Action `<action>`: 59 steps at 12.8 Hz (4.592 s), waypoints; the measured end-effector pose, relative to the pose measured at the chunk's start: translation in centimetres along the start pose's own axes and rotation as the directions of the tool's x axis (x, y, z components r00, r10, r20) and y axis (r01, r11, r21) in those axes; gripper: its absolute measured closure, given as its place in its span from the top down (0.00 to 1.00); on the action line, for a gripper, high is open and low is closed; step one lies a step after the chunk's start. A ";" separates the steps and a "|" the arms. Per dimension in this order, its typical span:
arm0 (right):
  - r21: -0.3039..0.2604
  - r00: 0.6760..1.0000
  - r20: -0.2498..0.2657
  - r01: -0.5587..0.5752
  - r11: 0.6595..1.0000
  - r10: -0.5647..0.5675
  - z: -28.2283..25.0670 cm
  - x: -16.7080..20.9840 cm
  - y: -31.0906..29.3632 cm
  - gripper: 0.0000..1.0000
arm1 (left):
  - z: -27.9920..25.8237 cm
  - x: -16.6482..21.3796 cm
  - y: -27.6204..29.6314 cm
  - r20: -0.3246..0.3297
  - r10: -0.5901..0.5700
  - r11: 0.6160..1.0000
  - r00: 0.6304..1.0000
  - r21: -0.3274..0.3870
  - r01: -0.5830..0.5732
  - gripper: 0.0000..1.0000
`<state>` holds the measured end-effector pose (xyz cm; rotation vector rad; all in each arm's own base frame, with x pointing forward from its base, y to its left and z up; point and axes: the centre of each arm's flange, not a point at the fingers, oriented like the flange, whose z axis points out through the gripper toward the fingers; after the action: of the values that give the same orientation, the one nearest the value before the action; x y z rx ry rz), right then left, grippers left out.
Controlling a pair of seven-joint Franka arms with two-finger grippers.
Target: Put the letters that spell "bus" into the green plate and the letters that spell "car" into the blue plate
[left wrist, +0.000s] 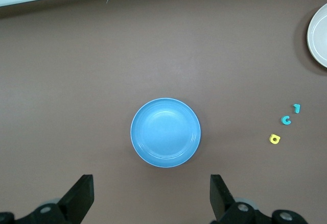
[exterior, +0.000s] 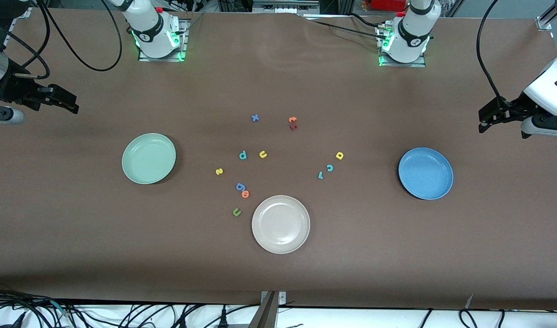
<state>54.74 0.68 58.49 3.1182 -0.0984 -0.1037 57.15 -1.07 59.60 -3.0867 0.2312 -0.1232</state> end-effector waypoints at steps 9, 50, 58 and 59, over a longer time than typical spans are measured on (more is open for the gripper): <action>0.000 1.000 0.000 0.000 1.000 0.000 0.0 0.0 0.0 1.00 | 0.0 0.0 0.0 0.000 0.000 1.000 1.000 0.000 0.000 1.00; -0.001 1.000 -0.002 0.019 1.000 -0.019 0.0 -0.1 -1.0 1.00 | 0.0 0.0 0.0 0.000 0.000 1.000 1.000 0.000 0.000 1.00; -0.002 0.999 -0.002 0.038 0.999 -0.038 0.0 -0.2 -2.1 1.00 | 0.0 0.0 0.0 0.000 0.000 1.000 1.000 0.000 0.000 1.00; -0.002 0.999 -0.002 0.038 0.999 -0.038 0.0 -0.2 -2.1 1.00 | 0.0 0.0 0.0 -0.001 0.000 1.000 1.000 0.000 0.000 1.00</action>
<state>54.70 2.77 58.50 3.1185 -0.0393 -0.1008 57.16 -1.07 59.64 -3.0865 0.2313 -0.1251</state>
